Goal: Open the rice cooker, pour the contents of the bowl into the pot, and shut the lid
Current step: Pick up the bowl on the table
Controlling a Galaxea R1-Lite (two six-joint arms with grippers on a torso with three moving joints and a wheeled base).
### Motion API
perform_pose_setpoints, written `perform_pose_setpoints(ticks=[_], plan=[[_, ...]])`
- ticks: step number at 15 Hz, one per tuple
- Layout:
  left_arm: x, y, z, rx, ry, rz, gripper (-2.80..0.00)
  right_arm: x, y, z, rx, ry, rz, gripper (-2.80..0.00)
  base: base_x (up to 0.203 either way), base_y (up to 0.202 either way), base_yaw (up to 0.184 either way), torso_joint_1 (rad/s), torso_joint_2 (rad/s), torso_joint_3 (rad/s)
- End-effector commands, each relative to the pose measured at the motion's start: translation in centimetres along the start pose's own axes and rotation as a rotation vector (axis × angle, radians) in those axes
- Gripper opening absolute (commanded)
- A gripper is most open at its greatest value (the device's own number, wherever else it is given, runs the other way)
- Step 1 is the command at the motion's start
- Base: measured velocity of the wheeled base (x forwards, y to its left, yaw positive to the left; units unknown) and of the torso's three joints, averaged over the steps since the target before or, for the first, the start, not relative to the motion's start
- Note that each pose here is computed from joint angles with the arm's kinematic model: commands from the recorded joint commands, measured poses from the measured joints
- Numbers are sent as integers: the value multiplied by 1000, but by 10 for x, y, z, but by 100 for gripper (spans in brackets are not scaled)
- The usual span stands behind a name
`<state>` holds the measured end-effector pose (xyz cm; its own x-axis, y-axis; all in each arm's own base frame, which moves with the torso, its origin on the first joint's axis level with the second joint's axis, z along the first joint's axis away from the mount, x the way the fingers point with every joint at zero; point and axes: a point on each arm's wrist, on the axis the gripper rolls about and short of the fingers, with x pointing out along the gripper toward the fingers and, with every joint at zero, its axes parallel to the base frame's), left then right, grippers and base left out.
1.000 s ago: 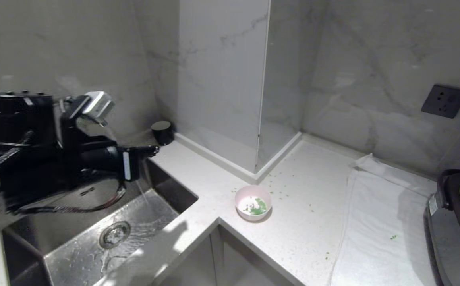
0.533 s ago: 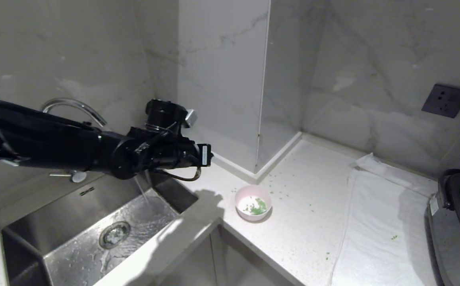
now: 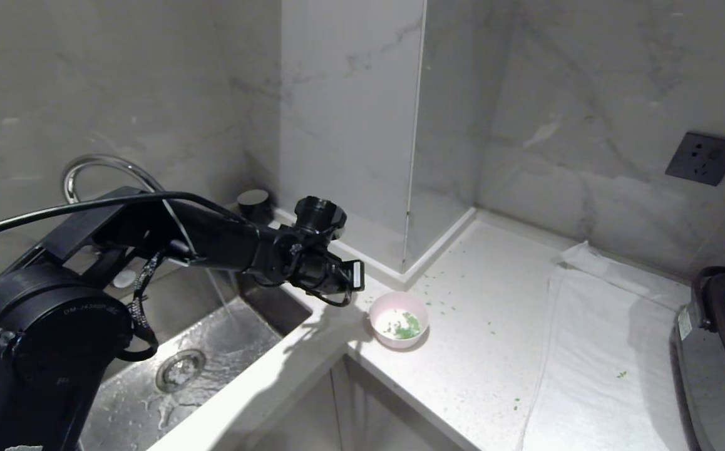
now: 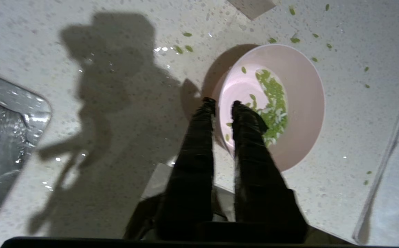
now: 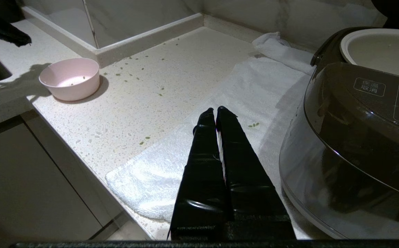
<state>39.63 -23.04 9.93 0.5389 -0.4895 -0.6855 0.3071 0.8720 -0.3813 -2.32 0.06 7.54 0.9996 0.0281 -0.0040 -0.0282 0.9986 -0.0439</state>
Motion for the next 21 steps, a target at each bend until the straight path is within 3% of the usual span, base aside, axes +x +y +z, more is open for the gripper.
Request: perform_pose_setpoints(ticks=[1,9,13,17,21], plan=[[5,0,-3,-15,26,-28,0,0,0,0,0,1,1,-280,0,0,0,0,0,0],[40,-14,-32,16,104,-22,0,0,0,0,0,0,1,-280,0,0,0,0,0,0],[54,-24,-29,38,82,13,0,0,0,0,0,0,1,-280,0,0,0,0,0,0],[56,-29,-17,40,162,68,0,0,0,0,0,1,1,-280,0,0,0,0,0,0],[64,-22,-33,65,246,161,0,0,0,0,0,1,1,-280,0,0,0,0,0,0]])
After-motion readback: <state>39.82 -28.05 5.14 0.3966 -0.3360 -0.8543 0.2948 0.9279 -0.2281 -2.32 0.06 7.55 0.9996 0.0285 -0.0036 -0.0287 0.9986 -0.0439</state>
